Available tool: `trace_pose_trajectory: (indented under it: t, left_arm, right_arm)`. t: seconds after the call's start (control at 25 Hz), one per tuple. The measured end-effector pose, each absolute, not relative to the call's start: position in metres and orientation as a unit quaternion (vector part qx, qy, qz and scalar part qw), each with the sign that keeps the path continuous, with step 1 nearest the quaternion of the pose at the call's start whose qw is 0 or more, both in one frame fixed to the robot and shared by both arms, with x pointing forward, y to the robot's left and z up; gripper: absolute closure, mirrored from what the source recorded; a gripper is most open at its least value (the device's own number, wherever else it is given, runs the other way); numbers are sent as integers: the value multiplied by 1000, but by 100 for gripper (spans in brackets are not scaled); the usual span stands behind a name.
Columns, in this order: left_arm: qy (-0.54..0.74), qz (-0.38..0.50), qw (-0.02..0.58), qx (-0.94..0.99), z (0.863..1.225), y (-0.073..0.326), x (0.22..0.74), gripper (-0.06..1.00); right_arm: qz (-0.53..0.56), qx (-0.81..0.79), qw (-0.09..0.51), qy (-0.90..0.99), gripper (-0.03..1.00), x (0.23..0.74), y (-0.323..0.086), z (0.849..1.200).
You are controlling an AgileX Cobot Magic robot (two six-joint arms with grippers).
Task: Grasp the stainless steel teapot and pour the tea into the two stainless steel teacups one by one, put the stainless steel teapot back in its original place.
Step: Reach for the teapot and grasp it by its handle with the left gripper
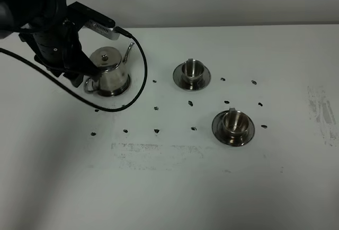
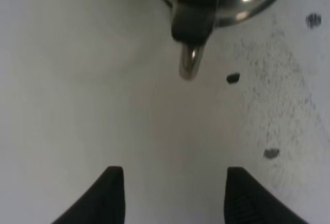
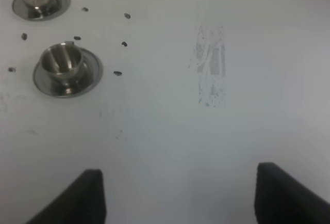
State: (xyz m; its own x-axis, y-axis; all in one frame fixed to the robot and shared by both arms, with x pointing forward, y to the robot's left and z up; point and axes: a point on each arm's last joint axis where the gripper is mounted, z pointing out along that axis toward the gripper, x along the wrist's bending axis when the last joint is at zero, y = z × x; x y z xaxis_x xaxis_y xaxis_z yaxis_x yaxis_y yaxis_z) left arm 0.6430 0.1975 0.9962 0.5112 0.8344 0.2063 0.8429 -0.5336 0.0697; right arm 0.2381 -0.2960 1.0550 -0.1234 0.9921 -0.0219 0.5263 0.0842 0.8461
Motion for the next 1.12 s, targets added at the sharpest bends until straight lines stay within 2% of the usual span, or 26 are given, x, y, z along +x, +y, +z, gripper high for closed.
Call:
trace_pose_trajectory:
  t: [0.36, 1.12]
  left_arm:
    - [-471, -78, 21, -879, 972, 185, 673, 52]
    - [-455, -80, 18, -887, 949, 188, 685, 52]
  right_arm:
    - [356, 576, 327, 660, 38, 238, -296, 1055]
    - [356, 576, 327, 660, 38, 238, -296, 1055]
